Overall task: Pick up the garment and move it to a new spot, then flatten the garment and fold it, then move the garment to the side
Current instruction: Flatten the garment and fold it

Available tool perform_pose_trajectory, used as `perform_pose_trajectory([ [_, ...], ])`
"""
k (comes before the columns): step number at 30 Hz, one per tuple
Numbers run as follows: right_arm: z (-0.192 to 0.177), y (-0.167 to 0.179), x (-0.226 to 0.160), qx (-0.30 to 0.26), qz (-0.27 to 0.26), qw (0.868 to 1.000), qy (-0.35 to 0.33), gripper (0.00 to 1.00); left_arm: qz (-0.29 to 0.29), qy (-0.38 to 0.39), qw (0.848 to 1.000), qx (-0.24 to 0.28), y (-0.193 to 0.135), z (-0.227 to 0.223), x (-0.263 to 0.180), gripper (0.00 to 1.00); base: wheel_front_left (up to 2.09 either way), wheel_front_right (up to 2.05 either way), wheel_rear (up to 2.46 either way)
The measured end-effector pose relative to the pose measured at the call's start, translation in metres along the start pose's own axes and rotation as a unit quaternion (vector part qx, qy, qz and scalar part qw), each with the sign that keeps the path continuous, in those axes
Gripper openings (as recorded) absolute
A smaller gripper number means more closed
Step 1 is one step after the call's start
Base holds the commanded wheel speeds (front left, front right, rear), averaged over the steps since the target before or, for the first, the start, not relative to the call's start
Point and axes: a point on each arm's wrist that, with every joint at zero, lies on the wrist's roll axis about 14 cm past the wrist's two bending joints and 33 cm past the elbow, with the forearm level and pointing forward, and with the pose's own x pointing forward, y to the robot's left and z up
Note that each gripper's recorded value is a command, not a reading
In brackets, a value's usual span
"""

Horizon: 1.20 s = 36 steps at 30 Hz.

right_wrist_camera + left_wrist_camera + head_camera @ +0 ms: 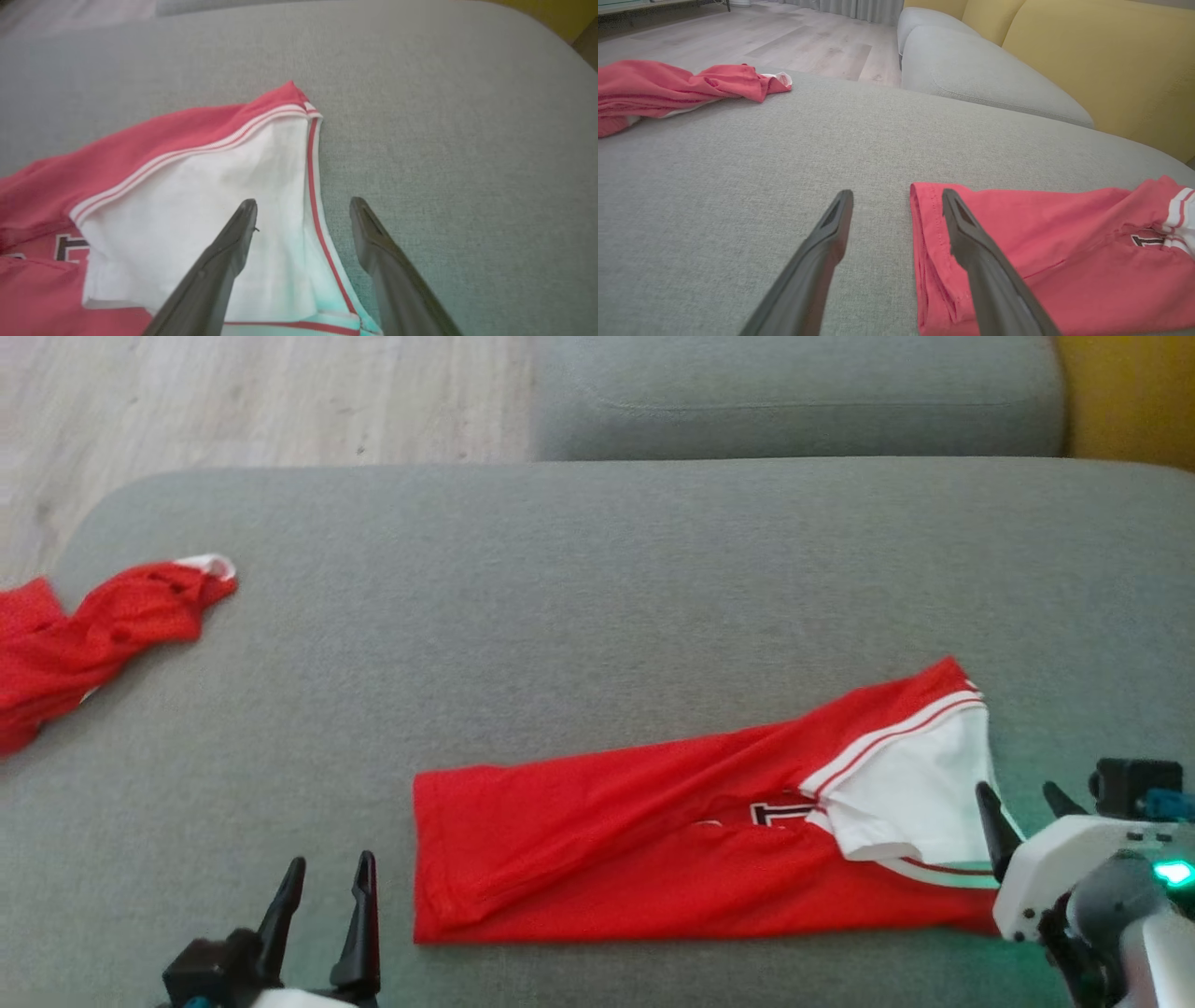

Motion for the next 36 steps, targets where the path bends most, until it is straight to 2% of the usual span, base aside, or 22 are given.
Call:
perform_pose_trajectory([
  [8, -0.038, -0.005, 0.028, -0.031, 0.003, 0.991, 0.131, 1.0, 0.036, -0.008, 0.999, -0.006, 0.017, 0.003, -0.009, 1.0, 0.0, 0.0, 0.0],
  [12, -0.037, 0.003, 0.038, -0.031, 0.019, 0.986, 0.161, 0.99, 0.05, -0.004, 0.999, -0.006, 0.024, 0.003, -0.012, 1.0, 0.0, 0.0, 0.0],
  [13, -0.036, 0.005, 0.04, -0.029, 0.023, 0.985, 0.166, 0.71, 0.052, -0.004, 0.999, -0.005, 0.025, 0.003, -0.013, 1.0, 0.0, 0.0, 0.0],
  [14, -0.036, 0.006, 0.04, -0.025, 0.026, 0.985, 0.17, 0.71, 0.053, -0.005, 0.999, -0.005, 0.025, 0.004, -0.013, 1.0, 0.0, 0.0, 0.0],
  [15, -0.036, 0.009, 0.04, -0.02, 0.031, 0.984, 0.173, 0.41, 0.053, -0.006, 0.999, -0.005, 0.025, 0.005, -0.013, 1.0, 0.0, 0.0, 0.0],
  [17, -0.035, 0.013, 0.039, -0.016, 0.038, 0.984, 0.173, 0.19, 0.05, -0.008, 0.999, -0.005, 0.023, 0.006, -0.012, 1.0, 0.0, 0.0, 0.0],
  [18, -0.035, 0.013, 0.038, -0.017, 0.038, 0.984, 0.172, 0.0, 0.046, -0.009, 0.999, -0.005, 0.021, 0.007, -0.011, 1.0, 0.0, 0.0, 0.0],
  [25, -0.022, -0.011, 0.026, -0.004, 0.011, 0.991, 0.135, 0.0, 0.011, -0.011, 1.0, 0.005, 0.002, 0.011, 0.0, 1.0, 0.0, 0.0, 0.0],
  [32, 0.014, -0.077, -0.004, 0.002, -0.062, 0.995, 0.079, 0.0, -0.032, -0.008, 0.999, 0.006, -0.026, 0.011, 0.013, 1.0, 0.0, 0.0, 0.0],
  [36, 0.02, -0.093, -0.018, 0.017, -0.083, 0.995, 0.058, 0.0, -0.055, -0.008, 0.998, 0.009, -0.041, 0.012, 0.02, 1.0, 0.0, 0.0, 0.0],
])
